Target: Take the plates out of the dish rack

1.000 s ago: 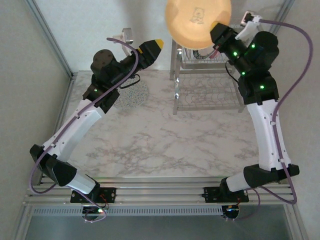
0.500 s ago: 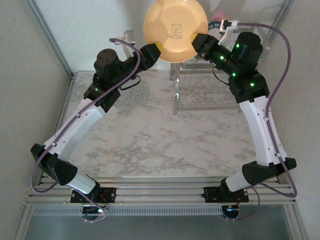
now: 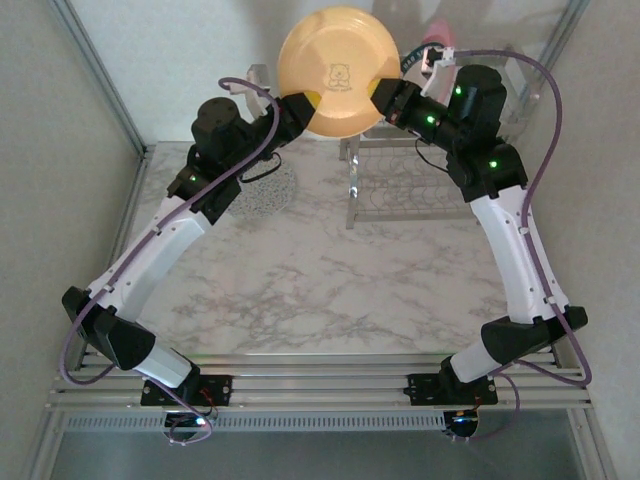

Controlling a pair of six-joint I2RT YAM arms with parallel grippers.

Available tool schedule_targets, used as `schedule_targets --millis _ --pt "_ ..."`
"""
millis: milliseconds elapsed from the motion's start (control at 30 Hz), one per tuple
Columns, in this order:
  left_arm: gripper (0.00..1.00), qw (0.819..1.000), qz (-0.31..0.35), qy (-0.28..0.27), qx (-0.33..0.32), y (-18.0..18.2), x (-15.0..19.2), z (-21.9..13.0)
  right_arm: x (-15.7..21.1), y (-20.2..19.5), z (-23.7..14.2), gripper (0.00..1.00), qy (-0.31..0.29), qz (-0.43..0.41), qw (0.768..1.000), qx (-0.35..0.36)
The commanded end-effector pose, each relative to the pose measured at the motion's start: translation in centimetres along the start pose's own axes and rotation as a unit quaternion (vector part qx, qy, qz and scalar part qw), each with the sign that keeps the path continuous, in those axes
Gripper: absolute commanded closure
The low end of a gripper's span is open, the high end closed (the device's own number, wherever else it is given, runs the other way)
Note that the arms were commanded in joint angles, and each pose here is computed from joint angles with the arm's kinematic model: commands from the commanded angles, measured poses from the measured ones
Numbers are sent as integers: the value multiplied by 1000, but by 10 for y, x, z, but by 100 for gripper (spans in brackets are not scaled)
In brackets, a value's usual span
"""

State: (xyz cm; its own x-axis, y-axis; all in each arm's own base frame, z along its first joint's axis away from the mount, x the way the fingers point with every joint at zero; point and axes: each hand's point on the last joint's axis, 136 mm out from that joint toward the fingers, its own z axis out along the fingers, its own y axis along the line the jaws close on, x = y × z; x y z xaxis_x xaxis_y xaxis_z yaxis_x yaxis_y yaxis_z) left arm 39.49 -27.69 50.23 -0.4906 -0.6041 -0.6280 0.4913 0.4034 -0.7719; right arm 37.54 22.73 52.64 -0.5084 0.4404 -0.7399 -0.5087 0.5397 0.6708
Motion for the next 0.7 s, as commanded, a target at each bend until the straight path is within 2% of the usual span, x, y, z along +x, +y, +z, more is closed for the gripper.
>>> schedule_targets --millis 0,67,133,200,467,667 --pt "100 1000 19 -3 19 -17 -3 -7 -4 19 -14 73 -6 -20 1000 -11" --pt "100 1000 18 -7 20 -20 -6 -12 -6 19 -20 56 -13 -37 999 1" --pt "100 1000 15 -9 20 -22 -8 -16 -9 17 -25 45 -19 -53 998 15" --pt "100 1000 11 -10 19 -22 -9 -19 -10 17 -31 39 -22 -69 997 24" --pt "100 1000 -9 0 -5 -7 -2 -39 -16 30 -58 29 -57 -145 988 22" --pt "100 995 -53 26 -78 49 23 -72 -8 33 -83 23 -83 -225 971 17"
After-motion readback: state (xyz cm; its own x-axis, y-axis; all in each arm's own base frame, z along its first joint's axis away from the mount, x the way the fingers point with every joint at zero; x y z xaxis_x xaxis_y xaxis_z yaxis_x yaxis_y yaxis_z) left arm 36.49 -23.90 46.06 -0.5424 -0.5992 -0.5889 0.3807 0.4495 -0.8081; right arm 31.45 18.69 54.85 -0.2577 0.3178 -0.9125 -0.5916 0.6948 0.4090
